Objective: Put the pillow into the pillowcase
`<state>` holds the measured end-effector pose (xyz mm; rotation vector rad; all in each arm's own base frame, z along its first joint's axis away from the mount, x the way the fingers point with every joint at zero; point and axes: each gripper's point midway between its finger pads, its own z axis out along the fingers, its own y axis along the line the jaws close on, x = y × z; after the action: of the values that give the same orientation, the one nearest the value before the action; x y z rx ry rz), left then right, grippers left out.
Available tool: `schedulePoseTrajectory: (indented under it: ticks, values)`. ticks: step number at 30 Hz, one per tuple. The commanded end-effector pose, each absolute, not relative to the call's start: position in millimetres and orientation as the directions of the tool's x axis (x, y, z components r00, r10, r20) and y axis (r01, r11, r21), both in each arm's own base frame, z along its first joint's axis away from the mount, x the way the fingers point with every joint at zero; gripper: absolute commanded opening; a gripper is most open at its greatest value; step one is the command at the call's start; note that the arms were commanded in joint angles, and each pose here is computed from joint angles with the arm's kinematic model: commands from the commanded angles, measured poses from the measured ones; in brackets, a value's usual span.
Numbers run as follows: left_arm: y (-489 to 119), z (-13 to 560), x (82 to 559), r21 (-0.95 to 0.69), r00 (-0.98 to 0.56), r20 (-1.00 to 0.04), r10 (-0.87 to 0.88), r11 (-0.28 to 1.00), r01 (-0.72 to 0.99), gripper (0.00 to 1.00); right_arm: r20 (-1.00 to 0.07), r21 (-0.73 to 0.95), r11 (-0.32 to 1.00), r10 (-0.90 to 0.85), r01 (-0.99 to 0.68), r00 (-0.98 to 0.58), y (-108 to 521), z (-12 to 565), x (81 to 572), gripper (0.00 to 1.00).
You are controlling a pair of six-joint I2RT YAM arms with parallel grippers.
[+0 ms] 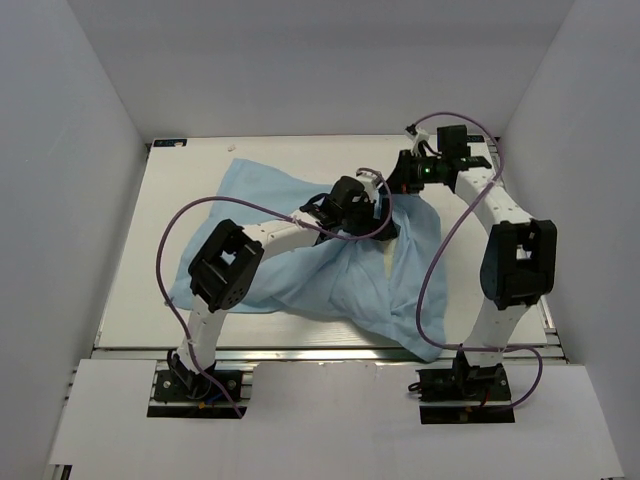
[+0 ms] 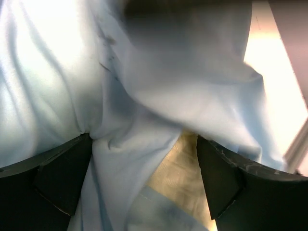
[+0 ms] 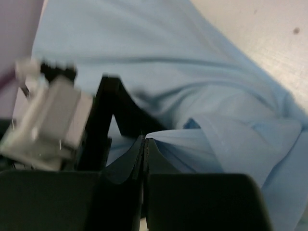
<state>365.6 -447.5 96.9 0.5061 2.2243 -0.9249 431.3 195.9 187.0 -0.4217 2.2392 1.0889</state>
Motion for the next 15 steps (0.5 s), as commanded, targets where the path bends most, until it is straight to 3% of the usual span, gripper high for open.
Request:
schedulePoseTrajectory:
  ticks: [1,6,15]
  values:
    - [-425.7,120.6,361.1,-0.568,-0.788,-0.614,0.046,0.667,0.481,0.98,-0.750,0.515,0.560,-0.072,-0.649,-0.658,197.1,222.1,401.0,0.00]
    - [-372.1,135.8,390.5,-0.562,-0.784,-0.620,-0.040,0.720,0.407,0.98,-0.747,0.502,0.580,-0.083,-0.642,-0.659,181.4,202.2,369.5,0.00]
    - [-350.1,145.6,371.7,-0.571,-0.784,-0.619,-0.035,0.706,0.419,0.98,-0.755,0.515,0.552,-0.071,-0.656,-0.652,184.2,208.0,358.2,0.00]
